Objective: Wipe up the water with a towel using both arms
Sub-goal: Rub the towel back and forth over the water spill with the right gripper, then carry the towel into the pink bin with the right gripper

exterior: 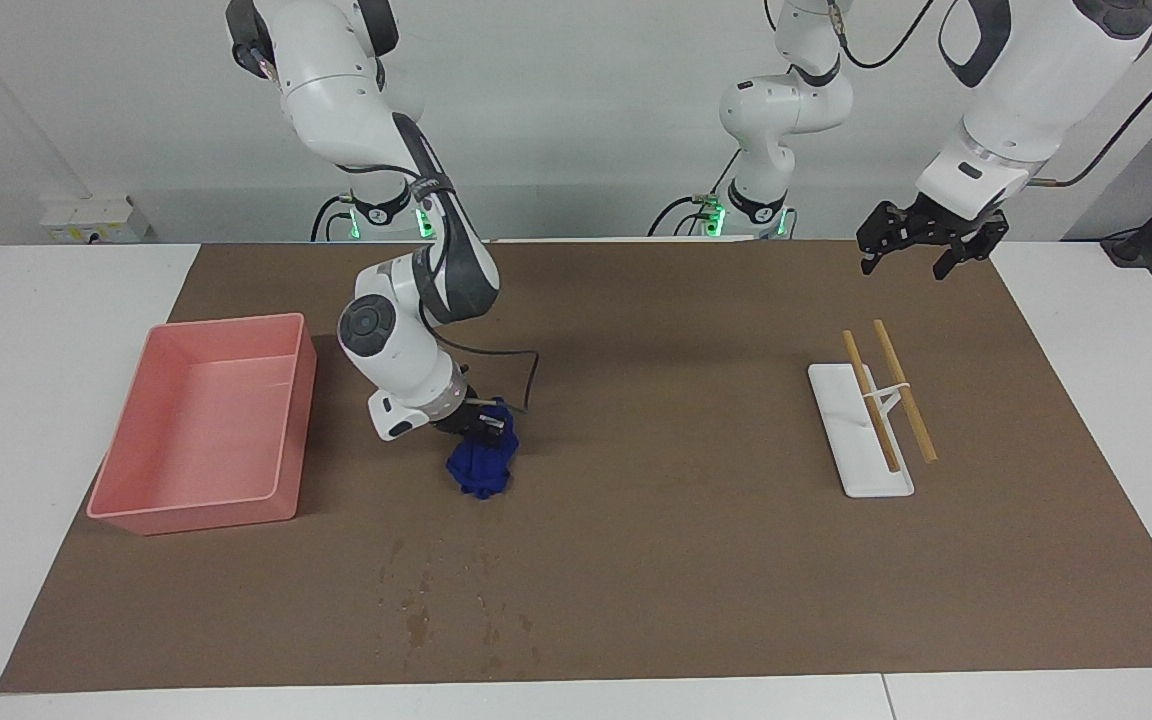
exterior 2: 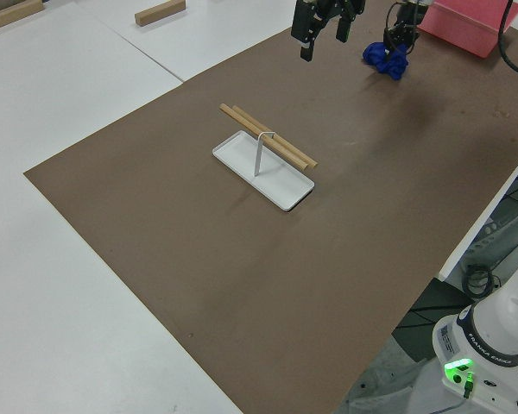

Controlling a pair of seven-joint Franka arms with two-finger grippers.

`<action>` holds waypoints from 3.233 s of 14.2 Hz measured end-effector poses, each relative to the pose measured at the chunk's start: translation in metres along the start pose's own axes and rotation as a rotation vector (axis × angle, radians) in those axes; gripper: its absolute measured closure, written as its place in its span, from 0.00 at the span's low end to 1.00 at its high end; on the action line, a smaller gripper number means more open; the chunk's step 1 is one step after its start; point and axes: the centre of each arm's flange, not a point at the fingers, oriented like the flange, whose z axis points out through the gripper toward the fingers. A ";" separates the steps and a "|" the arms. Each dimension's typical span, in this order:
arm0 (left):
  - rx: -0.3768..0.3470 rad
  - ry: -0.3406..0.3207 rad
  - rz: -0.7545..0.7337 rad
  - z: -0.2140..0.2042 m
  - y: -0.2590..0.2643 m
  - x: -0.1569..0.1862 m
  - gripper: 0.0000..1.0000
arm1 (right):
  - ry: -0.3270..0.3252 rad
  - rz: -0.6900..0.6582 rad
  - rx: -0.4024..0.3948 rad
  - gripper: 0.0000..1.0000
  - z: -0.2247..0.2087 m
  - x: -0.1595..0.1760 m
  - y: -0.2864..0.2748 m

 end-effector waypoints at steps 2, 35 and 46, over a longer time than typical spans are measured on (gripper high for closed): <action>0.000 0.000 0.000 0.000 0.000 0.000 0.00 | -0.046 0.003 -0.030 0.73 0.000 -0.014 0.007; 0.000 0.000 0.000 0.000 0.000 0.000 0.00 | 0.192 0.073 0.193 0.73 -0.005 0.035 -0.026; 0.000 0.000 0.000 0.000 0.000 0.000 0.00 | 0.164 -0.182 -0.060 0.73 -0.123 0.069 0.022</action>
